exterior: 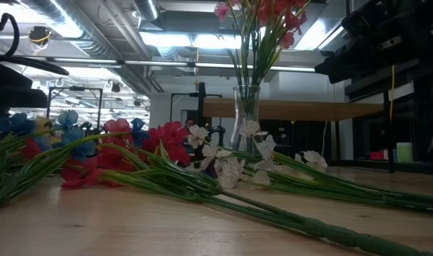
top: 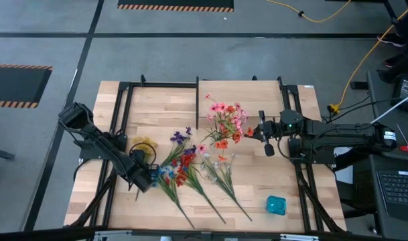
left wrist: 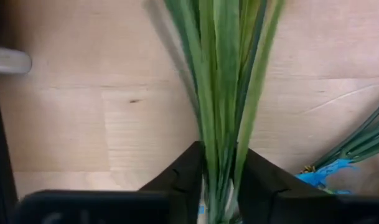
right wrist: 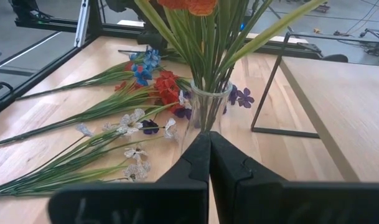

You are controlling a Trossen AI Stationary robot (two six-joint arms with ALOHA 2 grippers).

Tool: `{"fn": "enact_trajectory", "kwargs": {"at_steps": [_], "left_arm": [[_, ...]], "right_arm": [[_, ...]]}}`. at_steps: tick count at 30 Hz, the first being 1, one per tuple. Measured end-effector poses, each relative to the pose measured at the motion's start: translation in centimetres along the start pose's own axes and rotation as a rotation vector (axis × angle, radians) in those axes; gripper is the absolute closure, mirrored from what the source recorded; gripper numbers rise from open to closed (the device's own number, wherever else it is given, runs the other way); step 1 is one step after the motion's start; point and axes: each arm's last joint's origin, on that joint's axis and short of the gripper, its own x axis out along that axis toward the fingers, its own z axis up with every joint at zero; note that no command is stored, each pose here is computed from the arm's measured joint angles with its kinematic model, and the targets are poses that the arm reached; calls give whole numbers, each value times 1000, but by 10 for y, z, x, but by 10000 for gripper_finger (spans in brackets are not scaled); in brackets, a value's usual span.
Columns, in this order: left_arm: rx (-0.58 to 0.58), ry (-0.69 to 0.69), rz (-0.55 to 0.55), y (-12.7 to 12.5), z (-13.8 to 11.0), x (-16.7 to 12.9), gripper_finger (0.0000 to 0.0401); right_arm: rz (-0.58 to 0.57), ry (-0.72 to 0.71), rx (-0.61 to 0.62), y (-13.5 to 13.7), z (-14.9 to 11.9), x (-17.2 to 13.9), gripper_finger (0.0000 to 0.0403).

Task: Pick and place flowers into a vace then onto a shelf
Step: Put the yellow flowers into the transparent vase

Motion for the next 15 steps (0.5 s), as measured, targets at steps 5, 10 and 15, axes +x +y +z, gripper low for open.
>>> {"fn": "enact_trajectory", "kwargs": {"at_steps": [5, 10, 15], "left_arm": [[-16, -44, -20, 0, 2, 0, 384], [-16, -107, -61, 1, 6, -2, 384], [-10, -129, -107, 7, 15, -15, 383]], "right_arm": [[0, -1, 1, 0, 0, 0, 398], [0, -1, 1, 0, 0, 0, 398], [0, -1, 19, 0, 0, 0, 398]]}}
